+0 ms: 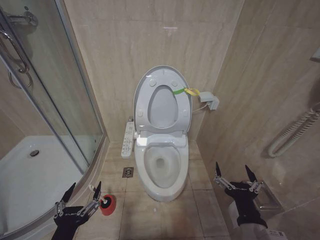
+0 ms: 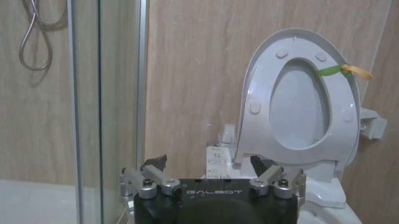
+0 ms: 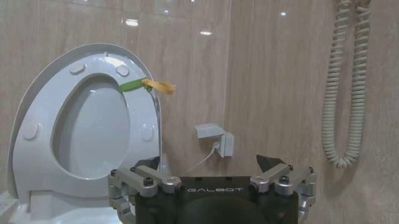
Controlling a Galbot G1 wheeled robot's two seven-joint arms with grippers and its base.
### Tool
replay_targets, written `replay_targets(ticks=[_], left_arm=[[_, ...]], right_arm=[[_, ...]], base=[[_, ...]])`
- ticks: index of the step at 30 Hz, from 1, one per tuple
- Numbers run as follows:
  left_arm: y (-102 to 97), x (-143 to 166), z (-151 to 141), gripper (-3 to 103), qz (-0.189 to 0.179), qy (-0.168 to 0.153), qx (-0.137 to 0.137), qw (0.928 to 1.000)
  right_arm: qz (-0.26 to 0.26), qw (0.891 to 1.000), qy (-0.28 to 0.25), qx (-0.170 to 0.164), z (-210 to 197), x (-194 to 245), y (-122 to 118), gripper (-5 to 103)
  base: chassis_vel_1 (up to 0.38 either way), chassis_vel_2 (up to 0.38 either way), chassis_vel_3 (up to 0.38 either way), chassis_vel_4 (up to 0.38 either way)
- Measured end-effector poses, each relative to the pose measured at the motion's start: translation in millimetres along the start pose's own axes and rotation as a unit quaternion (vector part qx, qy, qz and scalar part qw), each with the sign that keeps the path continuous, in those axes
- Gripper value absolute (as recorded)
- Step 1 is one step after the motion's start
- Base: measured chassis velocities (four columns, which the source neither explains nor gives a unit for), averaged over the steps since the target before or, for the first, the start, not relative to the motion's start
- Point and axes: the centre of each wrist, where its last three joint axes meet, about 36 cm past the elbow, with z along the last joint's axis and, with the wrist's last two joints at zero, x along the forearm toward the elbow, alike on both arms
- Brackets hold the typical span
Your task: Open the toilet lid, clean the toilet bowl with a toilet brush, close the toilet lid, and flush.
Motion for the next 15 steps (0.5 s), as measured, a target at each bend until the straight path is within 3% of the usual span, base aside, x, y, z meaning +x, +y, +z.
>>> replay_targets(ticks=[15], left_arm=[[0.0, 0.0, 0.0, 92, 0.0, 0.0, 0.0, 1.0]], right_arm=[[0.0, 1.0, 0.0, 0.0, 0.0, 0.0, 0.0, 100]], base=[[0.0, 0.0, 0.0, 0.0]])
